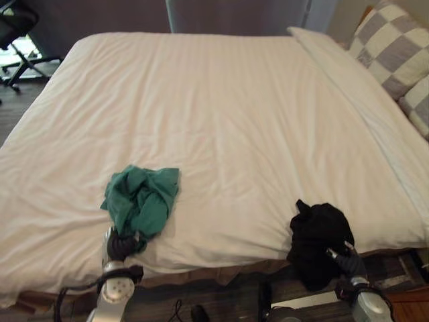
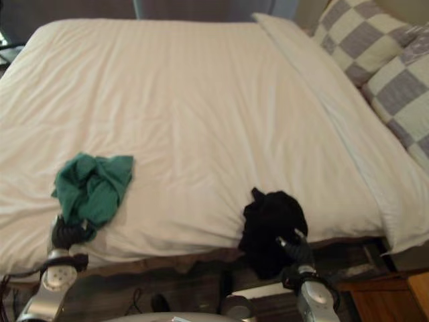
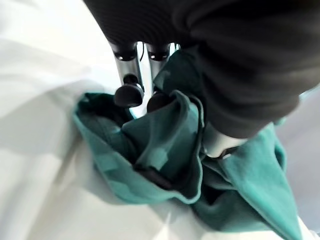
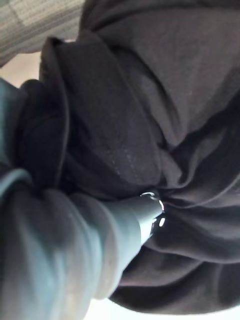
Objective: Tidy up the quilt and then pick up the clothes from the bed and put them into the laundry hamper.
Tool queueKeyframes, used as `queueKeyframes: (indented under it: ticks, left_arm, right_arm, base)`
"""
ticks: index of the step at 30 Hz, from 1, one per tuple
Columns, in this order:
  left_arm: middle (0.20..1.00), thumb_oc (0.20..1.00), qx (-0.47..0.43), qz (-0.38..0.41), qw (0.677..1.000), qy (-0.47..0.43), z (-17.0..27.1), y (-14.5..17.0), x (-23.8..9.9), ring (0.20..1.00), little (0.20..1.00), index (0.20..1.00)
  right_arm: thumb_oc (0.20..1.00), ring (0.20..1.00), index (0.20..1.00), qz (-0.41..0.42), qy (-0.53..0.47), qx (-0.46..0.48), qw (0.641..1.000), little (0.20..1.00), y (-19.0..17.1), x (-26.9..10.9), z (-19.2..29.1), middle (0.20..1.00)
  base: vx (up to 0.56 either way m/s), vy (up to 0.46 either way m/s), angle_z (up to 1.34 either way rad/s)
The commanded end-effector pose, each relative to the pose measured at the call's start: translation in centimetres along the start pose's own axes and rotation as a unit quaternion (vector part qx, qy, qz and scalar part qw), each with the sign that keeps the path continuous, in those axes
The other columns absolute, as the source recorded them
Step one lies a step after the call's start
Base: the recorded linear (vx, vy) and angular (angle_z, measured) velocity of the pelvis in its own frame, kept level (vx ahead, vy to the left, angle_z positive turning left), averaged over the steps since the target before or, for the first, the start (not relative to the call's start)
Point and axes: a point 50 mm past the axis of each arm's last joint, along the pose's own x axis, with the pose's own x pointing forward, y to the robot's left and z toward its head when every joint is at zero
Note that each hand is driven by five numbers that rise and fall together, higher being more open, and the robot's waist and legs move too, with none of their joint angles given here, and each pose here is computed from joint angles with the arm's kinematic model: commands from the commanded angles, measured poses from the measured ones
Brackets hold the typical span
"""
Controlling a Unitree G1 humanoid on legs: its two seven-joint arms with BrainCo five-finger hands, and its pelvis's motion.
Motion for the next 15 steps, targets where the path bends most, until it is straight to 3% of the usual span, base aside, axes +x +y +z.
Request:
queueKeyframes:
  ticks: [1,8,9,11,13,15]
  left_arm:
    - [0.200,0.200,-0.034,0.026,0.999,-0.021,1.2,1.0,1.4,0.200,0.200,0.200]
    - [0.200,0.200,-0.084,0.033,0.996,0.014,0.1,-1.2,1.1,0.200,0.200,0.200]
    - [0.200,0.200,-0.116,0.034,0.992,-0.029,1.8,-0.8,0.6,0.200,0.200,0.200]
    - [0.200,0.200,-0.190,0.019,0.981,-0.032,1.8,-1.0,-0.6,0.200,0.200,0.200]
    - [0.200,0.200,-0.236,0.010,0.971,-0.030,2.0,-1.4,-0.5,0.200,0.200,0.200]
    - [0.200,0.200,-0.311,-0.003,0.950,0.000,1.7,-2.9,-0.5,0.200,0.200,0.200]
  right_arm:
    - [0.200,0.200,0.200,0.038,-0.101,0.016,0.994,0.200,1.3,1.4,4.5,0.200]
    - [0.200,0.200,0.200,0.135,-0.112,-0.024,0.984,0.200,6.9,2.4,4.9,0.200]
    - [0.200,0.200,0.200,0.133,-0.120,-0.040,0.983,0.200,6.9,2.2,5.1,0.200]
    - [0.200,0.200,0.200,0.116,-0.147,-0.085,0.979,0.200,6.7,2.9,6.5,0.200]
    - [0.200,0.200,0.200,0.096,-0.162,-0.104,0.977,0.200,5.9,3.1,7.2,0.200]
    - [0.200,0.200,0.200,0.058,-0.174,-0.120,0.976,0.200,4.7,3.0,7.7,0.200]
  base:
    - [-0.06,0.078,-0.15]
    - [-0.07,0.071,0.31]
    - [-0.01,-0.023,0.33]
    - [0.00,-0.013,0.60]
    - [-0.08,0.011,1.24]
    - [-0.02,0.132,2.92]
